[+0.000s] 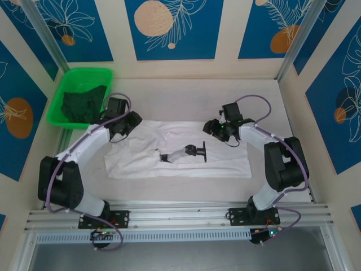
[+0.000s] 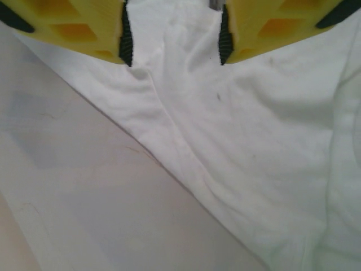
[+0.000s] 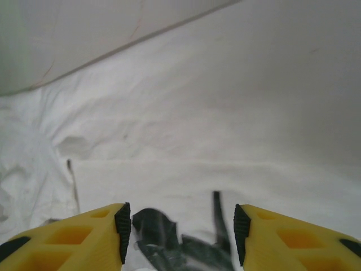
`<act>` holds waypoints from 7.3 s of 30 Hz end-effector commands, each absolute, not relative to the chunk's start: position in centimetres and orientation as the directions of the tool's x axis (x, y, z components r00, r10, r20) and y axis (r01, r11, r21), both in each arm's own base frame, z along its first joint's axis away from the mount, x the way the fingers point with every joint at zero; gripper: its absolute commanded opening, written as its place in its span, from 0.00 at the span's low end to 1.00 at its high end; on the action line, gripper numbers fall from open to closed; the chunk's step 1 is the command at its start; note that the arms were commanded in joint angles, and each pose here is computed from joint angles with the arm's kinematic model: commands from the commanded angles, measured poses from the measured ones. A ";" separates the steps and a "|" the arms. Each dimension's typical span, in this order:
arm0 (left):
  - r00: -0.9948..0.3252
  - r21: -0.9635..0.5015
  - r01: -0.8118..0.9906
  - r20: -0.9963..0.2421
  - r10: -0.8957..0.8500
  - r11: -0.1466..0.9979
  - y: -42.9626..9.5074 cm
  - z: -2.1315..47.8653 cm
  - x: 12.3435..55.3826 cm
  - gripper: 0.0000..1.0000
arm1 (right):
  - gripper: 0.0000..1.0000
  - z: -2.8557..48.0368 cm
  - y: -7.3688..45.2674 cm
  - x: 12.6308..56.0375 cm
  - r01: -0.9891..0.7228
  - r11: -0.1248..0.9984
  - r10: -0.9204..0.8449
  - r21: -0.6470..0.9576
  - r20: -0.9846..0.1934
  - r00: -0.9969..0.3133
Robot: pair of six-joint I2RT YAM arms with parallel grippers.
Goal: Fold and stack the t-shirts
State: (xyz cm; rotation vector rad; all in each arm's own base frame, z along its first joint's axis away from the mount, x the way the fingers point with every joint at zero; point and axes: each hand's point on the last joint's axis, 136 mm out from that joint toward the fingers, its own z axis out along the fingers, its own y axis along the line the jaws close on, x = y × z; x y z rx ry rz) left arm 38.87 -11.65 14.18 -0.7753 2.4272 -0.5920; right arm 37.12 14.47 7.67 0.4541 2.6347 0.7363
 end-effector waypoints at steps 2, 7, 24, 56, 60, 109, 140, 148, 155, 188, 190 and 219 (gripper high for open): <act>-0.758 -0.405 -0.387 -0.371 -0.536 0.828 -9.9 10.4 40.6 0.37 | 0.47 6.5 9.0 38.8 0.409 0.763 0.558 0.501 -0.190 -0.808; -0.788 -0.308 -0.429 -0.333 -0.518 0.849 -9.4 6.2 44.0 0.32 | 0.38 4.8 6.3 39.8 0.504 0.699 0.629 0.507 -0.102 -0.770; -0.894 -0.289 -0.341 -0.194 -0.403 0.895 -14.2 -0.2 53.5 0.32 | 0.44 0.4 4.0 35.5 0.728 0.561 0.753 0.395 0.123 -0.647; -0.728 -0.292 -0.293 -0.549 -0.410 0.910 -12.9 17.3 48.2 0.79 | 0.62 9.6 13.4 23.6 0.198 0.897 0.269 0.395 -0.131 -0.954; -0.759 -0.301 -0.373 -0.446 -0.475 0.878 -10.1 11.5 44.8 0.64 | 0.58 7.5 14.7 21.1 0.153 0.919 0.192 0.364 -0.073 -0.979; -0.809 -0.494 -0.095 -0.468 -0.357 0.864 -23.6 5.3 64.2 0.54 | 0.53 0.3 36.3 17.7 0.513 0.782 0.458 0.355 0.232 -0.858; -0.866 -0.416 -0.052 -0.433 -0.248 0.908 -18.7 10.3 60.3 0.30 | 0.15 13.0 23.1 44.3 0.142 0.897 0.294 0.420 -0.325 -0.899; -0.883 -0.430 -0.054 -0.400 -0.244 0.901 -20.3 5.7 61.3 0.30 | 0.03 7.1 22.2 53.4 0.155 0.892 0.276 0.425 -0.240 -0.931; -0.868 -0.494 -0.065 -0.401 -0.294 0.867 -21.3 3.1 63.2 0.33 | 0.04 4.2 20.9 58.3 0.202 0.833 0.345 0.515 -0.200 -0.917; -0.767 -0.584 0.165 -0.583 -0.269 0.795 -23.0 29.1 54.6 1.00 | 0.61 27.3 17.6 49.1 0.040 0.713 0.415 0.700 -0.375 -0.829; -0.781 -0.558 0.165 -0.577 -0.238 0.813 -23.9 27.9 49.9 1.00 | 0.66 26.7 17.0 43.8 0.034 0.731 0.413 0.681 -0.403 -0.816; -0.998 -0.555 -0.007 -0.051 -0.042 0.832 -21.4 3.9 11.9 0.47 | 0.47 3.2 11.6 11.1 0.426 0.858 0.438 0.286 0.024 -0.899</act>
